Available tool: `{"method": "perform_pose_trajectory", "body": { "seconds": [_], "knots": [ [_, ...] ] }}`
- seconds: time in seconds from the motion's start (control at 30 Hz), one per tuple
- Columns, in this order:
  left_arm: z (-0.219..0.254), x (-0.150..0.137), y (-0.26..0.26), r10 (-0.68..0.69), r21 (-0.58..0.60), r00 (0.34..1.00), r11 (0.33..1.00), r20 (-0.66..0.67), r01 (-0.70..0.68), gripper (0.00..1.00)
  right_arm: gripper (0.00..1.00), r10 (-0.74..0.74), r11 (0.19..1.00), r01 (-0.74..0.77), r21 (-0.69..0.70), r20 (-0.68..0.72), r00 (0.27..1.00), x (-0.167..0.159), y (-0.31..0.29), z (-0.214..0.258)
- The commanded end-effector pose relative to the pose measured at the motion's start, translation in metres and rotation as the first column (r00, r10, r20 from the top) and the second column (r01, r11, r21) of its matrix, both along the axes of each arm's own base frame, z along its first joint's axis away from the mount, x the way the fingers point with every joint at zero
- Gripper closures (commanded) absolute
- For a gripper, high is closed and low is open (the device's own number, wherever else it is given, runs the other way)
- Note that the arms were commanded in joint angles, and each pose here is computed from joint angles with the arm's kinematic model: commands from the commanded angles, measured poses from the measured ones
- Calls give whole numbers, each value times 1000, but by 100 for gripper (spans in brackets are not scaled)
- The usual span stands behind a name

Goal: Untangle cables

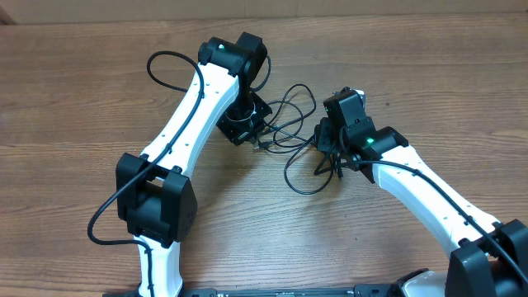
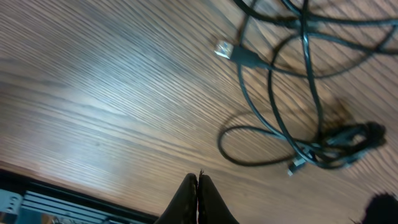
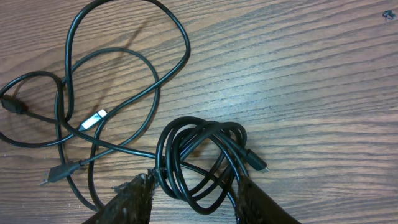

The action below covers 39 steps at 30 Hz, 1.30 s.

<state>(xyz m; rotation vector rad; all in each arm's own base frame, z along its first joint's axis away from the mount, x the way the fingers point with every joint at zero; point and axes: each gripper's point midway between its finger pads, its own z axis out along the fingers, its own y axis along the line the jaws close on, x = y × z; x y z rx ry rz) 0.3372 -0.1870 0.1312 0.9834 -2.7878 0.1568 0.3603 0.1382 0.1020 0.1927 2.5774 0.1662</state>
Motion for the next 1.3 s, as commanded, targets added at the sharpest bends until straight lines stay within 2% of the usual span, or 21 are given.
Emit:
{"method": "perform_pose_trajectory", "body": {
  "seconds": [0.0,0.27,0.37,0.4,0.5,0.77,0.9,0.97,1.03,1.27],
  "knots": [
    [6,5,17,-30,63,999,998,44,27,96,58,10,1000,-11,-5,-6,1000,2,3,-5],
    [6,6,17,-27,64,999,998,44,24,96,58,40,999,-39,18,-83,996,5,15,-42],
    [6,7,17,-27,62,998,998,48,24,95,59,41,999,-40,20,-78,996,8,17,-45],
    [6,7,17,-27,62,998,998,49,24,95,65,46,999,-44,28,-78,996,9,19,-47],
    [6,8,16,-27,60,998,998,54,23,95,68,79,995,-72,69,-94,992,7,28,-50],
    [6,8,17,-28,62,998,998,55,24,93,68,117,991,-108,83,-108,987,3,32,-51],
    [6,8,17,-38,63,998,997,57,34,93,67,268,963,-262,63,-116,956,-5,39,-53],
    [6,8,17,-43,63,997,997,57,39,93,59,350,937,-348,37,-136,927,-12,39,-56],
    [6,8,17,-43,62,997,997,57,39,93,57,393,919,-393,30,-147,908,-16,40,-57],
    [6,8,17,-43,62,997,997,57,39,94,56,567,824,-562,77,-118,815,-26,59,-54]
  ]
}}
